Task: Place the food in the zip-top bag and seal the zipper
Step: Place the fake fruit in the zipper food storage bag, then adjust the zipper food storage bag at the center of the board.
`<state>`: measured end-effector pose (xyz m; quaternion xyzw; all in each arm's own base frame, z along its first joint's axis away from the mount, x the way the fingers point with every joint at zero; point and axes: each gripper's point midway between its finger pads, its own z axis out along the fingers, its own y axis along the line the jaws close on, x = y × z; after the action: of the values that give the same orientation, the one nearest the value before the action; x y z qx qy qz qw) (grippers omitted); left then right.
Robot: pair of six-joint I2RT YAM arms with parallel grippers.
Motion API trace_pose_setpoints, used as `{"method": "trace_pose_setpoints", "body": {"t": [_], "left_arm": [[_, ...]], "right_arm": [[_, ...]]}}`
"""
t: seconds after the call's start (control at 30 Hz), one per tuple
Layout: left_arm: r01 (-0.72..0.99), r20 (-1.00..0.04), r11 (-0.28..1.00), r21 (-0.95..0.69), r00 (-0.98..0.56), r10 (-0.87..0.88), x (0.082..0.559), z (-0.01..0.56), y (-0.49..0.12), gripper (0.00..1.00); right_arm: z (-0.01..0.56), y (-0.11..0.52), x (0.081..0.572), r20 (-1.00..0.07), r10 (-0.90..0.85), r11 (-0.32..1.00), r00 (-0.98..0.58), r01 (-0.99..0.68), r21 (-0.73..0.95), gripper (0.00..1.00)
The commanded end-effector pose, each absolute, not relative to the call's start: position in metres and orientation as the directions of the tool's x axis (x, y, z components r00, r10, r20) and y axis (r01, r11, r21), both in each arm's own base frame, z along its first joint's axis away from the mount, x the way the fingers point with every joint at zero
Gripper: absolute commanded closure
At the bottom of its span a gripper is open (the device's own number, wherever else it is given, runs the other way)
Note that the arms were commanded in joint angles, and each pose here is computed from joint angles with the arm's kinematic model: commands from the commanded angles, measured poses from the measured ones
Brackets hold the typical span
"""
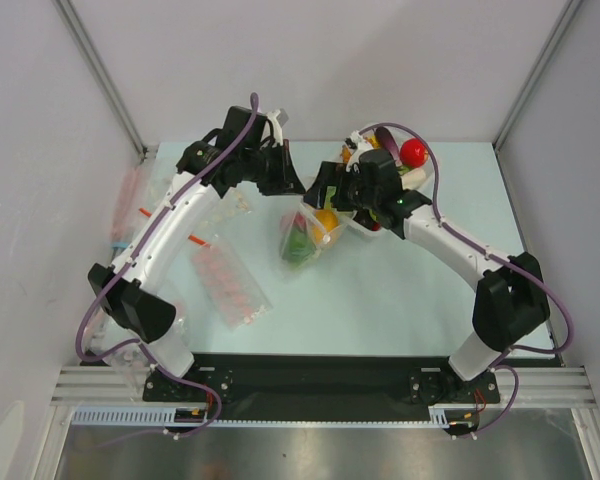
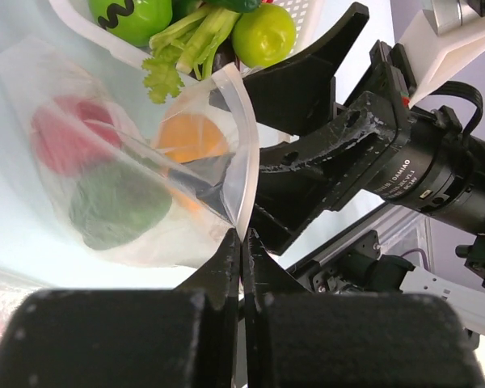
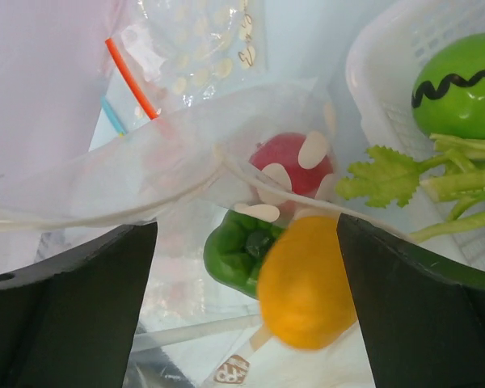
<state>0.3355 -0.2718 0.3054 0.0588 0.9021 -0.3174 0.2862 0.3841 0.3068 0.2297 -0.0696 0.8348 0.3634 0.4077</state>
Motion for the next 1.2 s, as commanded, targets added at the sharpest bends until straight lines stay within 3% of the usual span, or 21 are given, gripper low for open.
{"method": "trace_pose_setpoints", "body": {"t": [0.0,0.47,0.97,1.07,1.17], "left_arm": [[0.321,-0.586,0.741,-0.590,-0.801,-0.119,0.337,0.335,-0.278,1.00],[0.291,-0.605,0.784,-0.548,-0.786,-0.131,0.340,0.326,-0.256,1.00],[0.315,-0.637,0.780,-0.541,-0.759,-0.135,0.327,0.345,-0.247,1.00],[0.317,-0.643,0.780,-0.540,-0.754,-0.138,0.325,0.348,-0.246,1.00],[0.317,-0.644,0.783,-0.535,-0.753,-0.135,0.324,0.348,-0.244,1.00]], "right_arm": [[0.245,0.307,0.396,-0.767,0.219,0.746,-0.603,-0.404,0.530,0.00],[0.294,0.256,0.362,-0.825,0.185,0.789,-0.534,-0.420,0.448,0.08],[0.235,0.248,0.335,-0.697,0.156,0.811,-0.700,-0.312,0.495,0.18],[0.226,0.251,0.336,-0.674,0.148,0.813,-0.723,-0.299,0.499,0.23],[0.231,0.254,0.337,-0.679,0.153,0.801,-0.718,-0.313,0.511,0.35]]}}
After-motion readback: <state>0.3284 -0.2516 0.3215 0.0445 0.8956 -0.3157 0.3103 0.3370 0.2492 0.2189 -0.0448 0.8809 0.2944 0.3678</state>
